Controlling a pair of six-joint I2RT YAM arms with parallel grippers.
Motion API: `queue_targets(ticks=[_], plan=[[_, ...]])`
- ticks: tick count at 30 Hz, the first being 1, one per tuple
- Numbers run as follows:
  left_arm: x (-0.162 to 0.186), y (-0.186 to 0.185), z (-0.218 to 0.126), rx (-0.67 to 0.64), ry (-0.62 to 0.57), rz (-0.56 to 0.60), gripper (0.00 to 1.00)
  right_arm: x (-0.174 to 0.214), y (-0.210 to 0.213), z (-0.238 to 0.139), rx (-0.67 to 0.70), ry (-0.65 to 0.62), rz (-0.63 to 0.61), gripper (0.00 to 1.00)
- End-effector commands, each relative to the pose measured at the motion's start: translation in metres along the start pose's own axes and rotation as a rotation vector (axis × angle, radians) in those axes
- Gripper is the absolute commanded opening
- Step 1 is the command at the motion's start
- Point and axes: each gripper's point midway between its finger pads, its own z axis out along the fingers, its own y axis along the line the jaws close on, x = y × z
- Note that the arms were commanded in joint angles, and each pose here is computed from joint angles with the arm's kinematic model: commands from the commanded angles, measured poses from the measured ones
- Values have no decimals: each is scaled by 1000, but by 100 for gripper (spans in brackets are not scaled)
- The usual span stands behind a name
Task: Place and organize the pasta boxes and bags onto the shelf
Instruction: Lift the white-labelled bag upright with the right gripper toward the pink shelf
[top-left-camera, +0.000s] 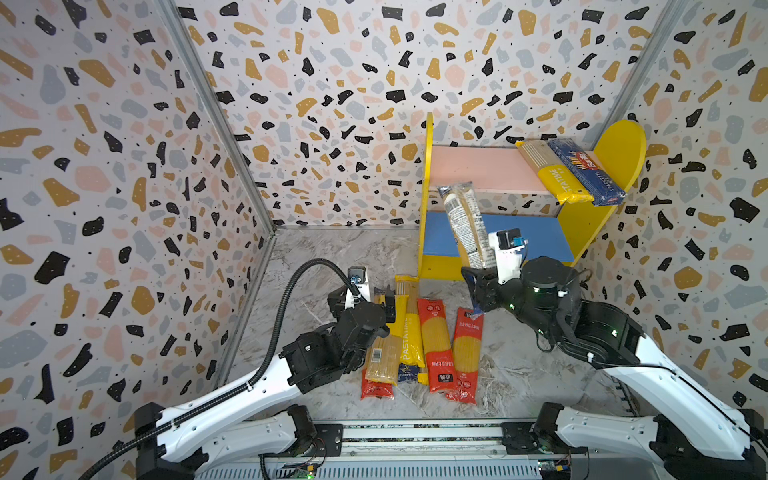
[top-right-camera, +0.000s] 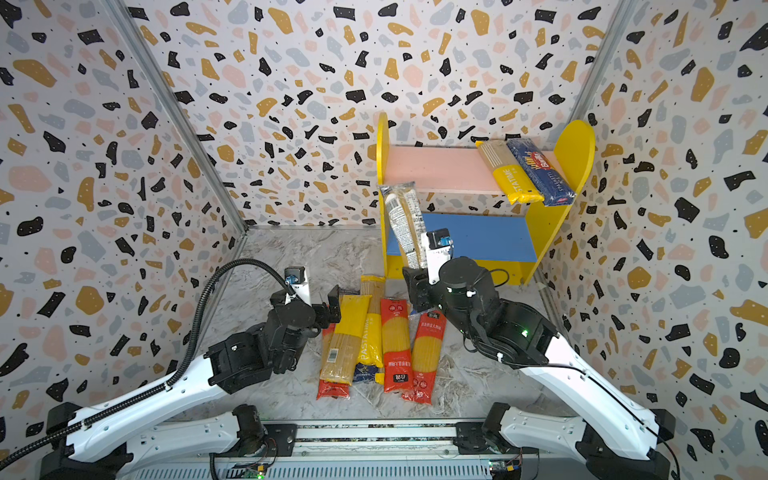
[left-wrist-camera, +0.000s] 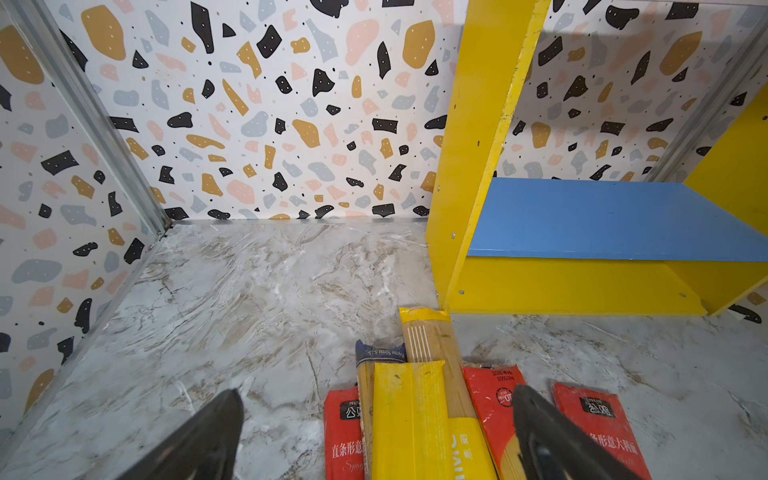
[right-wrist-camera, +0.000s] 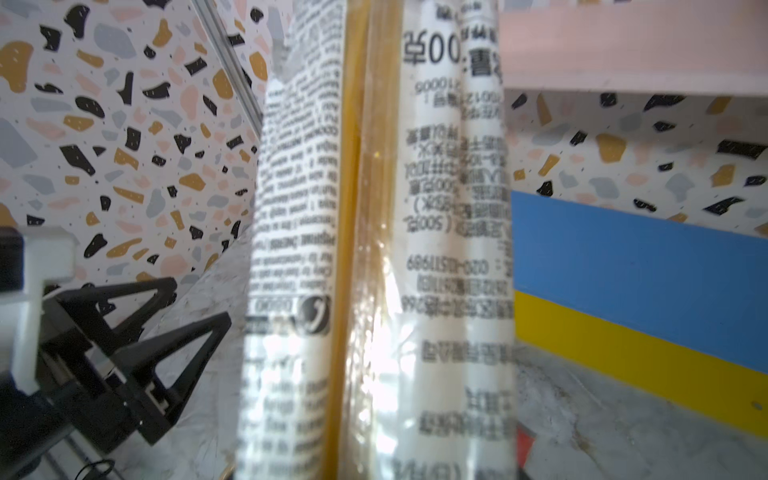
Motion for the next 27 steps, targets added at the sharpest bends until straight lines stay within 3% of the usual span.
queue_targets(ticks=[1, 7, 14, 21, 27], plan=[[-16, -3, -2, 0, -35, -2, 100, -92, -19, -30, 112, -281, 4, 30], [-16, -10, 2, 8, -38, 15, 100, -164, -32, -8, 275, -354, -115, 30], [-17, -22, 9, 25, -38, 38, 100, -230, -100, 43, 477, -406, -165, 31], [-17, -28, 14, 22, -40, 81, 99, -226, -161, 82, 486, -376, -130, 32], [-16, -39, 21, 32, -40, 103, 100, -216, -195, 89, 502, -341, -93, 33]])
